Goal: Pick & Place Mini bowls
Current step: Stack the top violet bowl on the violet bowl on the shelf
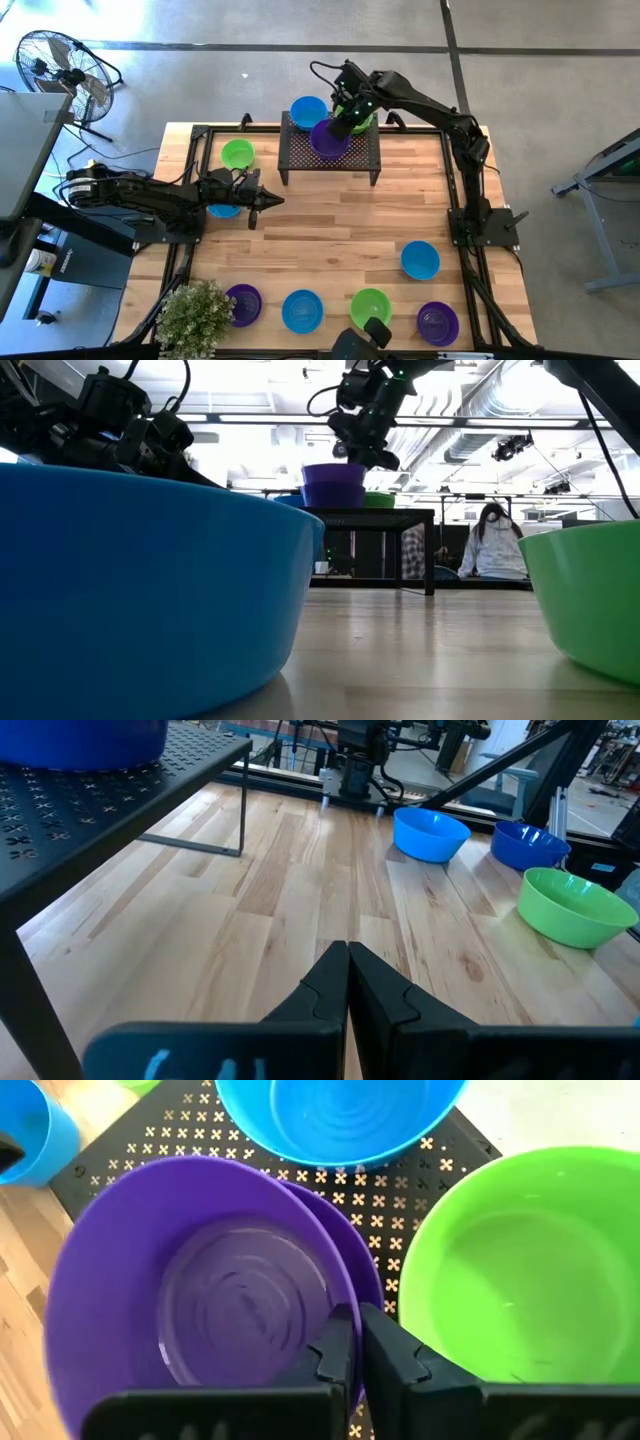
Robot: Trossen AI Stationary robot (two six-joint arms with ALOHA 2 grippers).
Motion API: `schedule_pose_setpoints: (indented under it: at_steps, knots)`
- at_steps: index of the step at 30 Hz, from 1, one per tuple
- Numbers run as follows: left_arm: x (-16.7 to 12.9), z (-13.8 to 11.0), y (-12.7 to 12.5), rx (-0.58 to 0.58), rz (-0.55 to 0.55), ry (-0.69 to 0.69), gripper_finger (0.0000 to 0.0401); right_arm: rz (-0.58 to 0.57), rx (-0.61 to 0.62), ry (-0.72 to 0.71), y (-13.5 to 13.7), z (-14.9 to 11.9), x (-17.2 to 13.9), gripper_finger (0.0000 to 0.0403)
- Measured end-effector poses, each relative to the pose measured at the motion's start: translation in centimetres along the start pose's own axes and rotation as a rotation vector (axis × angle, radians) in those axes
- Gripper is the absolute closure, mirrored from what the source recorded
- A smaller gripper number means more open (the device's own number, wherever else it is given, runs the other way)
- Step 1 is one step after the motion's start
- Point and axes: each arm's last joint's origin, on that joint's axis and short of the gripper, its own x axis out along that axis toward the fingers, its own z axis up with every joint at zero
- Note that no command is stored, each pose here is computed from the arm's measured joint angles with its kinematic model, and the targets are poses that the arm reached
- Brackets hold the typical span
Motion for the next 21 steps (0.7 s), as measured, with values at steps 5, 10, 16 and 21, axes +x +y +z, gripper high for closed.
schedule_pose_setpoints:
  at_steps: [5, 10, 16, 21]
  knots:
    - [0.0, 0.0, 0.0, 0.000, 0.000, 0.000, 0.0401, 0.008, -0.001, 0.027, -0.1, 0.0, 1.1, 0.0398]
    - [0.0, 0.0, 0.0, 0.000, -0.004, 0.001, 0.0401, 0.002, -0.012, 0.028, -0.2, 0.1, 1.8, 0.0375]
    - [0.0, 0.0, 0.0, 0.000, -0.004, 0.001, 0.0401, 0.006, -0.018, -0.013, 0.0, 0.3, 0.9, 0.0322]
    - [0.0, 0.0, 0.0, 0.000, -0.004, 0.001, 0.0401, 0.006, -0.031, -0.018, 0.0, 0.3, 0.6, 0.0290]
